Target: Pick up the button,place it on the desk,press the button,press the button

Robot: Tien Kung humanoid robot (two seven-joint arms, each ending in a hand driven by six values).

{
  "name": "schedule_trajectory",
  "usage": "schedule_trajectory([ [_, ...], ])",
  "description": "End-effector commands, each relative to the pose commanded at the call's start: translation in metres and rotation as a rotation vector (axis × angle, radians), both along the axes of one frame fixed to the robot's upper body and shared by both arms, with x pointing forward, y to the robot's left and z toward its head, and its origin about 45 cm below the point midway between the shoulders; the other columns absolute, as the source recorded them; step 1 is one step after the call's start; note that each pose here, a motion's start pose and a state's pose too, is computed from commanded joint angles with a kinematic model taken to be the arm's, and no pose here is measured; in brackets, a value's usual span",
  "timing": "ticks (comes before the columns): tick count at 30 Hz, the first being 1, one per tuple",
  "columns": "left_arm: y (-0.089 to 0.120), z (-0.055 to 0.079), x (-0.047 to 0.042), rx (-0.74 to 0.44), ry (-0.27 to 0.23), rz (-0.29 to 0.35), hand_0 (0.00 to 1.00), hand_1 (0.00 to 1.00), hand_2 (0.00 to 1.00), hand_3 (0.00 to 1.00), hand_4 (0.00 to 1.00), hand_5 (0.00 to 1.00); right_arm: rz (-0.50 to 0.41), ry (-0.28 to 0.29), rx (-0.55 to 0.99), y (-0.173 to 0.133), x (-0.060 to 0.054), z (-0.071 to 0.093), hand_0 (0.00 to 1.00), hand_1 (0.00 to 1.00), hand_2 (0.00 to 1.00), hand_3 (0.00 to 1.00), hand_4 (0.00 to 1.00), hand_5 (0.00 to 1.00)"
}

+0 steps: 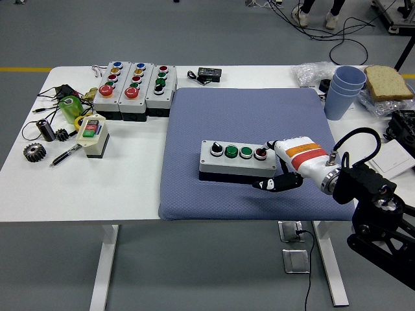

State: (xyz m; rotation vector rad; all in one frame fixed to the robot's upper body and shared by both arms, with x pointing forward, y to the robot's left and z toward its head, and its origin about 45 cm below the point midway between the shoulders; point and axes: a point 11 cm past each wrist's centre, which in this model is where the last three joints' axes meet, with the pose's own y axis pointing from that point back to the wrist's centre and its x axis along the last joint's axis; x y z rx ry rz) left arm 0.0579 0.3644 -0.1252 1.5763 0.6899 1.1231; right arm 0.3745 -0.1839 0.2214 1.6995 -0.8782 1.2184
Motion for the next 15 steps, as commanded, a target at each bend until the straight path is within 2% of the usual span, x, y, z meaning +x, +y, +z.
schedule_trajectory([
  [8,0.001,0.000,0.0007,0.001,0.000,-0.002,0.624,0.657,0.676,0.592,0.343,0.642,0.002,-0.062,0.058,0.012,0.005,0.021,0.084,0.002,0.211,0.713,0.951,0.681],
  [15,0.001,0.000,0.0005,0.001,-0.001,-0.001,0.624,0.657,0.676,0.593,0.343,0.643,0.017,-0.047,0.068,0.024,0.005,0.017,0.083,0.002,0.210,0.712,0.949,0.680],
])
